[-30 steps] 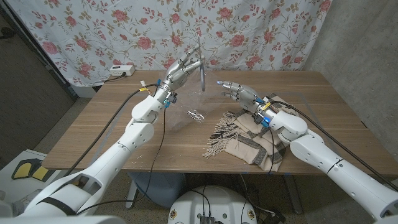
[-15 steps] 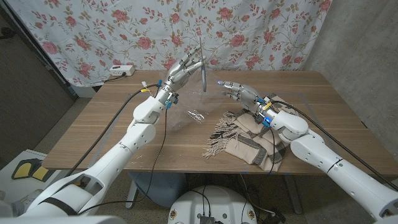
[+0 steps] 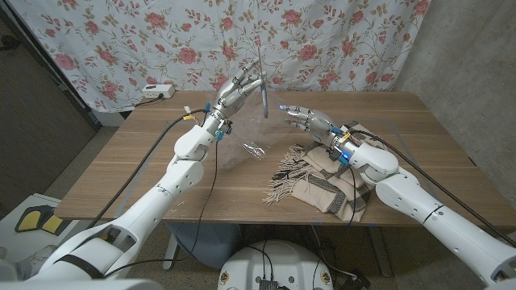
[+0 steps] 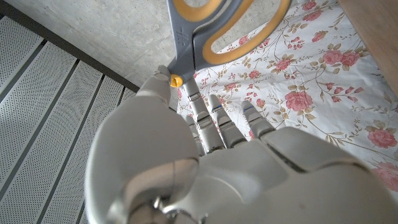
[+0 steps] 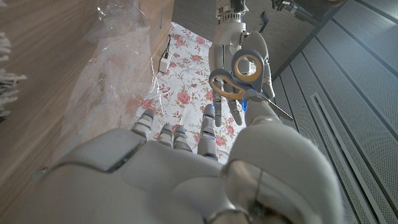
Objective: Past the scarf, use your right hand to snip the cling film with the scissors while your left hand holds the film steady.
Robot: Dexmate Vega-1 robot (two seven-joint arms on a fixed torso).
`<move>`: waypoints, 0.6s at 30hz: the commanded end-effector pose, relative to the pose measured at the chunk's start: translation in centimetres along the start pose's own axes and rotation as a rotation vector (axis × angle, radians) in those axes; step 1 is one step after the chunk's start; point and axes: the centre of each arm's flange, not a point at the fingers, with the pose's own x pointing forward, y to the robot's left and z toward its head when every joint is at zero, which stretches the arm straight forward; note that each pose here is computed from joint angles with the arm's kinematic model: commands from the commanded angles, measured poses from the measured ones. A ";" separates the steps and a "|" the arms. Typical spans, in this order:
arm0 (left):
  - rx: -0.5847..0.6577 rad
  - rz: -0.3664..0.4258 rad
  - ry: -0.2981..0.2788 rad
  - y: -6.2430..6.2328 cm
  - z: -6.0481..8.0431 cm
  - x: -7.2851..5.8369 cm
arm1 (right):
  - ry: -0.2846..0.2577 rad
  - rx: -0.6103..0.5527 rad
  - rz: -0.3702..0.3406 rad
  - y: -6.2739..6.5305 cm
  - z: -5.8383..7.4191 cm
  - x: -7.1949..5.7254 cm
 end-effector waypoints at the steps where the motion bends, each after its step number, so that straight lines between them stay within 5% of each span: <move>1: -0.004 -0.011 -0.005 -0.3 -0.1 0.2 | -0.016 0.003 0.012 0.3 0.1 0.6; 18: -0.002 -0.018 -0.004 -0.4 -0.2 0.4 | -0.028 0.012 0.055 1.1 0.4 1.6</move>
